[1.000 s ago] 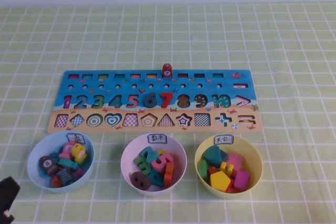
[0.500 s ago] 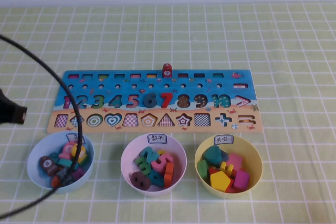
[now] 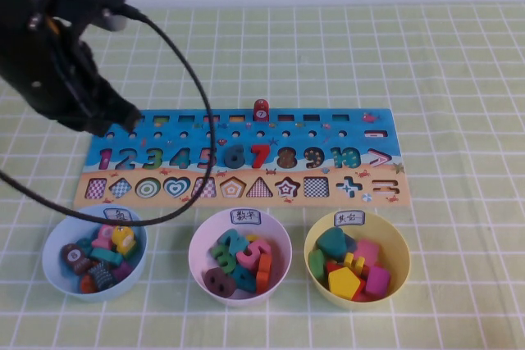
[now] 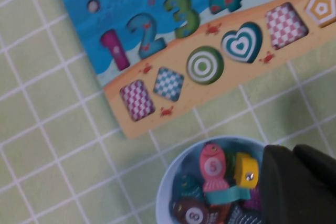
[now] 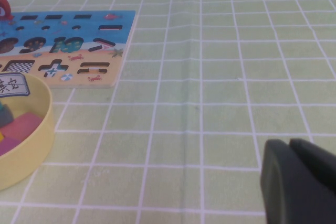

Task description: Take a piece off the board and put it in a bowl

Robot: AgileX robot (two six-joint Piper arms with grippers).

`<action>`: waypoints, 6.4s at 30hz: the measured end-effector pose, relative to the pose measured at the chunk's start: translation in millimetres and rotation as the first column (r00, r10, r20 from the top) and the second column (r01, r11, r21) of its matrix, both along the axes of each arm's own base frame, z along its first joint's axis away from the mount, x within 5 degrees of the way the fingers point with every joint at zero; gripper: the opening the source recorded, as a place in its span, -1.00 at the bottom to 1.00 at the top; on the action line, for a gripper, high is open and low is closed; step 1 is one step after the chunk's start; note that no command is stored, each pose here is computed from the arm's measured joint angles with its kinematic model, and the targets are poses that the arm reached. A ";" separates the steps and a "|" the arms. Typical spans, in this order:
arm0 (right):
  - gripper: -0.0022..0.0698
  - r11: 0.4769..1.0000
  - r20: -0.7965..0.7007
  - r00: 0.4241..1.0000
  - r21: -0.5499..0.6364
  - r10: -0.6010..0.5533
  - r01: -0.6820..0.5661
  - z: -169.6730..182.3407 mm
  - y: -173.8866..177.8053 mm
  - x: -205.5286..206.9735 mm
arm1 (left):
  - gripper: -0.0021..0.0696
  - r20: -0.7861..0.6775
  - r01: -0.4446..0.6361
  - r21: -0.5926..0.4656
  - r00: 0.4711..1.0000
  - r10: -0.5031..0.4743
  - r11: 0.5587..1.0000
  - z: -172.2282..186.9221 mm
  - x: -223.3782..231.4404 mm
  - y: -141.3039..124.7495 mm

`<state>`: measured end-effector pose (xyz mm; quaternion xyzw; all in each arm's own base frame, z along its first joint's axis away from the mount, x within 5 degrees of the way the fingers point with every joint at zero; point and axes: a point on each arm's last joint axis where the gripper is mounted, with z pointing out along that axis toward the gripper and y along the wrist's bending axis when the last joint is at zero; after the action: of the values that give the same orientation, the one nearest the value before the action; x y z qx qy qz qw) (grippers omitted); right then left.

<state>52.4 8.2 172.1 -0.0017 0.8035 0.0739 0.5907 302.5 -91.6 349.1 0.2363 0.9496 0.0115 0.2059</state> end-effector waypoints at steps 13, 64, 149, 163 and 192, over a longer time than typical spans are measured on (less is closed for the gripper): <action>-0.99 1.000 0.000 1.000 0.000 0.000 0.000 0.0 0.0 0.0 | -0.95 -0.079 0.118 -0.012 0.990 -0.119 0.993 -38.3 68.3 -75.2; -0.99 1.000 0.000 1.000 0.000 0.000 0.000 0.0 0.0 0.0 | 0.08 -0.167 0.031 -0.049 0.985 -0.039 0.998 -146.7 129.3 -129.1; -0.99 1.000 0.000 1.000 0.000 0.000 0.000 0.0 0.0 0.0 | -0.24 -0.063 0.284 0.084 0.958 -0.279 0.955 -107.1 -70.1 -134.3; -0.99 1.000 0.000 1.000 0.000 0.000 0.000 0.0 0.0 0.0 | 0.29 -0.060 0.260 0.076 0.965 -0.256 0.963 -115.0 -49.2 -155.3; -0.99 1.000 0.000 1.000 0.000 0.000 0.000 0.0 0.0 0.0 | -0.94 0.542 0.397 -0.286 0.817 -0.194 0.872 35.5 -165.1 -41.7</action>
<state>52.4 8.2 172.1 -0.0017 0.8035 0.0739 0.5907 137.4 -133.3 384.6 0.3273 0.7974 -0.1483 0.4848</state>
